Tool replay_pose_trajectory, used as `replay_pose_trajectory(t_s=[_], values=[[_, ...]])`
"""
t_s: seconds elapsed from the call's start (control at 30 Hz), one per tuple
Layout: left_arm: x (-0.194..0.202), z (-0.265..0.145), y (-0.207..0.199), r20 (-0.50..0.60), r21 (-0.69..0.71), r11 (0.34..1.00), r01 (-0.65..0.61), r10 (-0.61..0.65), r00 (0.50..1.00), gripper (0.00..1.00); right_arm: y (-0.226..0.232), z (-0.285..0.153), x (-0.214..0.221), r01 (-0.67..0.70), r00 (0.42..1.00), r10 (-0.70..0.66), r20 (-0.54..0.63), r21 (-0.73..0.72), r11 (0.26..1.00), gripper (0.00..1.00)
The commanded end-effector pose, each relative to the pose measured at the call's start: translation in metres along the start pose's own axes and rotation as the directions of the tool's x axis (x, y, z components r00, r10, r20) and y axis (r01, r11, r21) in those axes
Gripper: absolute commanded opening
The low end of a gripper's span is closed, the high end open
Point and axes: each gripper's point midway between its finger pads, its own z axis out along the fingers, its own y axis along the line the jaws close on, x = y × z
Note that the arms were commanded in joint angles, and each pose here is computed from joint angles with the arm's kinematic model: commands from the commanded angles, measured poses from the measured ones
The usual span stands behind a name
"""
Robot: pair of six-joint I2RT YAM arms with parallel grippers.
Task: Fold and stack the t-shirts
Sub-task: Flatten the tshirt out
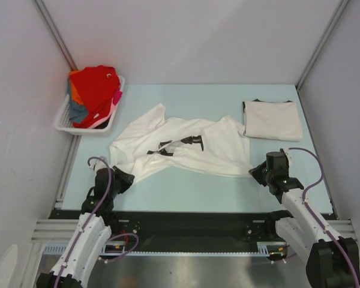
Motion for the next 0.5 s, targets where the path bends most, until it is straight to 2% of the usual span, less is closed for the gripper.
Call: replay_pose_trajectory(t_s=[0.0,0.03,0.1,0.3,0.47], values=[[-0.010,0.001,-0.004,0.053,0.023,0.999,-0.025,0.024,0.998,0.19,0.007,0.001,-0.008,-0.006,1.000,0.006,0.027,-0.024,1.000,0.00],[-0.011,0.000,-0.005,0.063,0.028,0.999,-0.025,0.023,0.998,0.09,0.008,0.001,-0.008,-0.006,1.000,0.006,0.025,-0.027,1.000,0.00],[-0.016,-0.001,-0.008,0.078,0.033,0.999,-0.028,0.025,0.997,0.01,0.007,0.001,-0.009,-0.006,1.000,0.007,0.027,-0.024,1.000,0.00],[-0.035,-0.006,-0.026,0.116,0.057,0.998,-0.036,0.029,0.993,0.00,0.023,0.001,-0.019,0.005,0.999,-0.003,0.040,-0.067,0.998,0.00],[-0.075,-0.010,-0.060,0.212,0.106,0.994,-0.036,0.013,0.977,0.00,0.051,0.000,-0.043,0.034,0.998,-0.028,0.064,-0.105,0.994,0.00]])
